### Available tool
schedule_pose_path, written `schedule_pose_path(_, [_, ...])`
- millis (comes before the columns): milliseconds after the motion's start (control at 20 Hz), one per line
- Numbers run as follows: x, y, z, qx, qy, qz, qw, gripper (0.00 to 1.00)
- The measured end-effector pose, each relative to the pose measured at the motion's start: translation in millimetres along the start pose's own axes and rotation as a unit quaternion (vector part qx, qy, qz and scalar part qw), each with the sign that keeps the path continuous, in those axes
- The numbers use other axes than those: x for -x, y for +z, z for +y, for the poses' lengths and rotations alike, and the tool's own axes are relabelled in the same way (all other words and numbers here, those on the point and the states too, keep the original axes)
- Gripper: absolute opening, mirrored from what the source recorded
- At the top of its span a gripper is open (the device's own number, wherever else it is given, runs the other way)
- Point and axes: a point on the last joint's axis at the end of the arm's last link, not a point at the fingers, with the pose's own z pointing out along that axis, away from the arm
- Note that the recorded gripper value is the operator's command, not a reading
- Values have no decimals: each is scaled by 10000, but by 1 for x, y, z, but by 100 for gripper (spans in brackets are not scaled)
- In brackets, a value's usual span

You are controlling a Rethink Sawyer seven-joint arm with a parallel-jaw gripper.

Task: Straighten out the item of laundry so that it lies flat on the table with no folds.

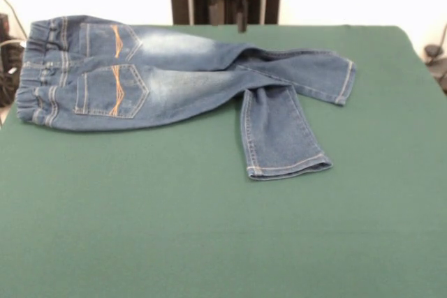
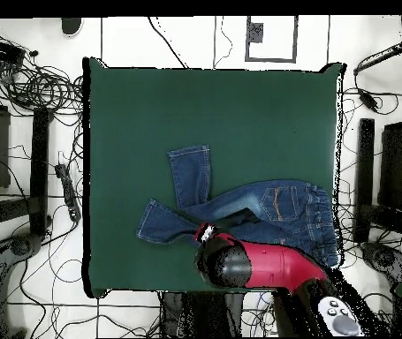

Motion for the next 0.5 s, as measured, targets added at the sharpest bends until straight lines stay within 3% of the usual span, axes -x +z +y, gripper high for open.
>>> schedule_pose_path(150, [3, 9, -2, 8, 133, -351, 9993, 100])
schedule_pose_path(250, [9, 20, -4, 53, 490, -747, 9960, 100])
schedule_pose_path(350, [12, 24, -4, 73, 638, -851, 9943, 100])
schedule_pose_path(500, [22, 36, -8, 109, 1197, -1002, 9877, 100])
